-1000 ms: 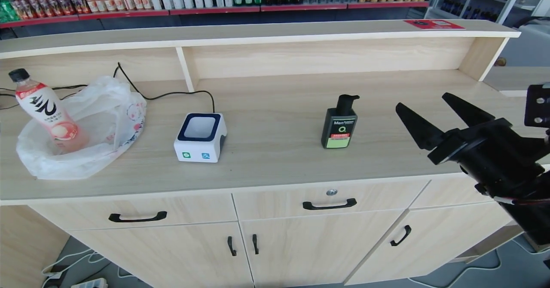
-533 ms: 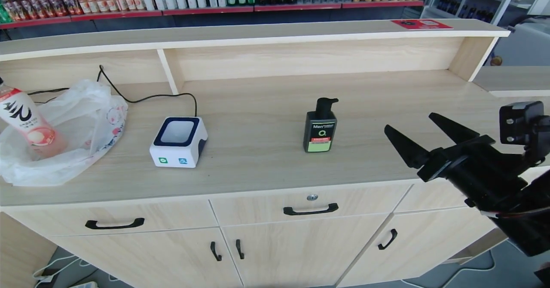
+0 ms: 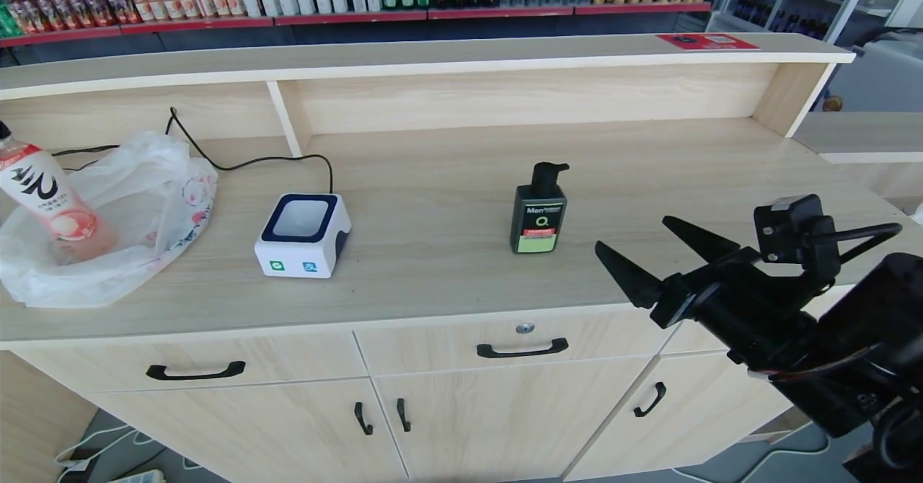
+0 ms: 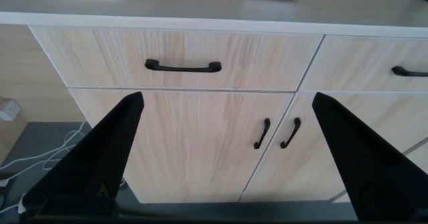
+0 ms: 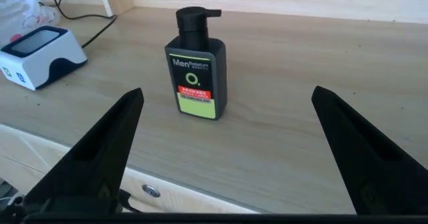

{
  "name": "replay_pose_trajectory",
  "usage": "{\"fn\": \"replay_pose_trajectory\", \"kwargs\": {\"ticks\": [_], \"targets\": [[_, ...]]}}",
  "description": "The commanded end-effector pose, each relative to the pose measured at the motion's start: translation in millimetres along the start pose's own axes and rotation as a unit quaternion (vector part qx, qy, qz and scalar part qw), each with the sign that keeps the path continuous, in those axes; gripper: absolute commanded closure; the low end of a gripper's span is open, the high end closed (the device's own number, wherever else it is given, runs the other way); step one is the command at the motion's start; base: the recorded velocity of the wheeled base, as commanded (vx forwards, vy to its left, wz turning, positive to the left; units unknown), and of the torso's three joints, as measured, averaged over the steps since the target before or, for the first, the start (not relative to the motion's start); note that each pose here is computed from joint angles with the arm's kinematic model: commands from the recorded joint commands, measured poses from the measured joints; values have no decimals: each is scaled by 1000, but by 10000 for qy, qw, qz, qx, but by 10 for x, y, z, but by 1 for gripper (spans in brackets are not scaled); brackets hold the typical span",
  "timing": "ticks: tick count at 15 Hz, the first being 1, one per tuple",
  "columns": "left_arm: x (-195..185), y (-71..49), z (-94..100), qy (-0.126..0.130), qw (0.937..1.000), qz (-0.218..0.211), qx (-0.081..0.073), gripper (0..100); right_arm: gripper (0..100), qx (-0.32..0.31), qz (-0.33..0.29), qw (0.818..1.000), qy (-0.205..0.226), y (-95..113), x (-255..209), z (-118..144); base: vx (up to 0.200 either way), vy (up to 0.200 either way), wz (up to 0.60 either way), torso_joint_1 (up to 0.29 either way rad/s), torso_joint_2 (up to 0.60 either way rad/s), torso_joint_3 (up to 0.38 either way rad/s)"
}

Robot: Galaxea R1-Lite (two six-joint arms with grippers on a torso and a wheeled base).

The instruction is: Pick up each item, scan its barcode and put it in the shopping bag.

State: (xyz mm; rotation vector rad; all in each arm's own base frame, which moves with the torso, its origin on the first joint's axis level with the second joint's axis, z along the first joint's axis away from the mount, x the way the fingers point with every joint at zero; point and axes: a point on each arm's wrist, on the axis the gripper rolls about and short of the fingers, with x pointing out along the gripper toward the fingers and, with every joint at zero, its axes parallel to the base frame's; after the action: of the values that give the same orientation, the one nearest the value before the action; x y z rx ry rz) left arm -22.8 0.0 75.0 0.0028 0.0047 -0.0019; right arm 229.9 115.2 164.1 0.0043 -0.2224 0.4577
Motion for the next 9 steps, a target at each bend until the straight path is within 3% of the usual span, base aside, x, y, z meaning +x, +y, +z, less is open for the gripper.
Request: {"fn": "replay_pose_trajectory", "kwargs": {"ticks": [1,2,5,9], "targets": [[0,0,0,0,10000,2,2,0,0,18,126,9996,251,73,159,-199,0,0,0,0,0,0],[0,0,0,0,10000,2,2,0,0,13,57,9997,247,38,236,-236,0,0,0,0,0,0],[0,0,0,0,10000,10,-22,0,0,16,123,9993,351,79,312,-335,200,0,0,-1,-2,1],[0,0,0,0,10000,2,-6,0,0,22,99,9998,183,71,426,-310,0,0,0,10,15,-3]]}}
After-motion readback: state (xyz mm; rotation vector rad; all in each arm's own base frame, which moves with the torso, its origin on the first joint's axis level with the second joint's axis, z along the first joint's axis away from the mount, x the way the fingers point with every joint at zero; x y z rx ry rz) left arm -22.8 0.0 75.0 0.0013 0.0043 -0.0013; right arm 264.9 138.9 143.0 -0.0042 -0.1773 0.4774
